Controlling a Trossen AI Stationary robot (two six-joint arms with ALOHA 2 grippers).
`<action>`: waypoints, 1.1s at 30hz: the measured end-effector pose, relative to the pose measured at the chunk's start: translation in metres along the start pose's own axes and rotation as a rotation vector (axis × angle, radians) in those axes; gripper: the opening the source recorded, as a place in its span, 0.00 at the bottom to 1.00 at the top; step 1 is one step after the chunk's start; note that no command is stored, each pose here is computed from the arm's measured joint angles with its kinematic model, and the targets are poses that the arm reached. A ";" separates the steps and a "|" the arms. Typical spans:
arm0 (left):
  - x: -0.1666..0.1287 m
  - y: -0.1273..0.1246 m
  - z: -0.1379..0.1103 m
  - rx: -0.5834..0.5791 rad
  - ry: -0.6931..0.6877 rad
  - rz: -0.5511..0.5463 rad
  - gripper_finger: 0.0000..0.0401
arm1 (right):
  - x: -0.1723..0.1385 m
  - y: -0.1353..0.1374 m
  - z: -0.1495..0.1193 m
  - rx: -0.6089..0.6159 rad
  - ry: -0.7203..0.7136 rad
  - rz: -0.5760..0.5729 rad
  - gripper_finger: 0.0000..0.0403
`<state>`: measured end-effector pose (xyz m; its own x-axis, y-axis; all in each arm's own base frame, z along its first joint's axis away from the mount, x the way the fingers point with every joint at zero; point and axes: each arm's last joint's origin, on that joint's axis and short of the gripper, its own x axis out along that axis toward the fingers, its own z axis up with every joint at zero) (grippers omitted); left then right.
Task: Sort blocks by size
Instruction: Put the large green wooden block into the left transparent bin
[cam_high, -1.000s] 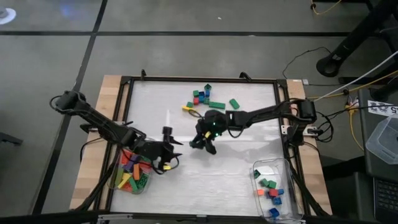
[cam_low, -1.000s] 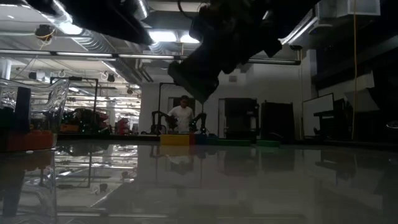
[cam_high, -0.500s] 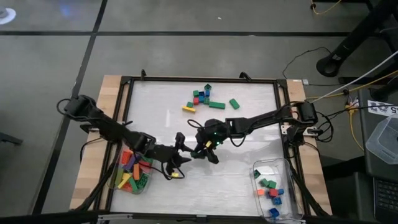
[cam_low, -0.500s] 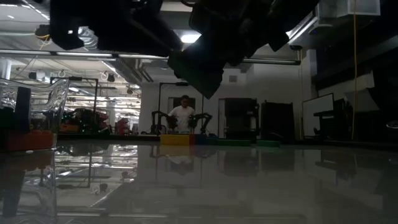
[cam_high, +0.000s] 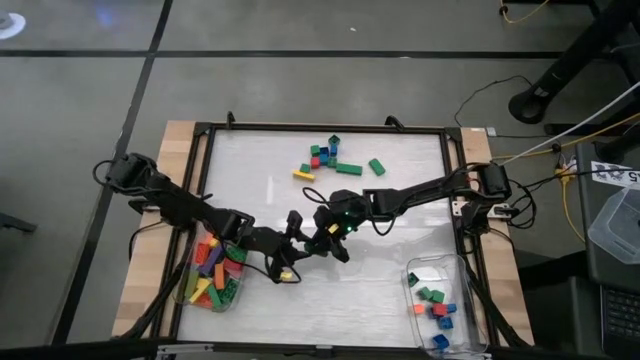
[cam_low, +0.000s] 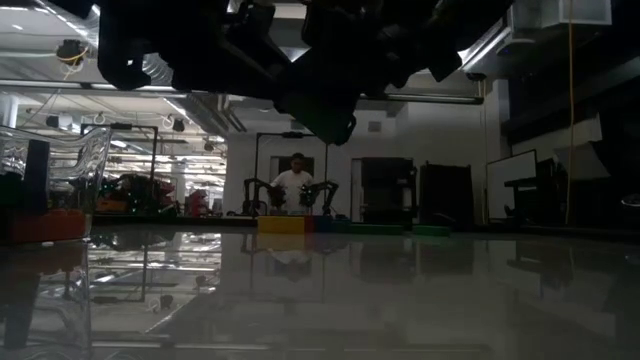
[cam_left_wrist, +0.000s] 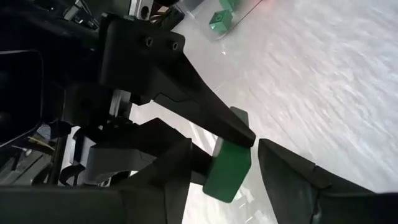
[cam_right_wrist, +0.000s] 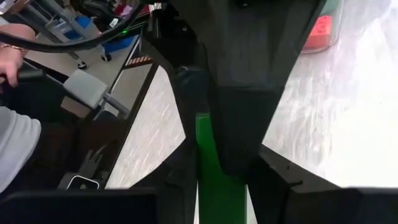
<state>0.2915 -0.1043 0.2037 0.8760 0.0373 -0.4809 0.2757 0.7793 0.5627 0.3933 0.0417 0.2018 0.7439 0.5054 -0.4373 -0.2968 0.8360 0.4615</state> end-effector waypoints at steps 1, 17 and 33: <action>0.000 0.000 0.000 0.007 0.003 -0.002 0.41 | 0.000 0.000 0.000 0.000 0.001 0.005 0.27; 0.000 -0.001 -0.002 0.059 0.021 -0.012 0.11 | 0.000 0.000 0.000 0.008 0.006 0.017 0.27; -0.052 0.011 0.007 -0.357 0.030 -0.045 0.11 | -0.015 -0.019 0.024 -0.004 -0.085 -0.076 0.63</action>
<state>0.2511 -0.1022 0.2395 0.8525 0.0123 -0.5227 0.1538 0.9496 0.2731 0.4022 0.0130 0.2184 0.8122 0.4212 -0.4036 -0.2403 0.8721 0.4263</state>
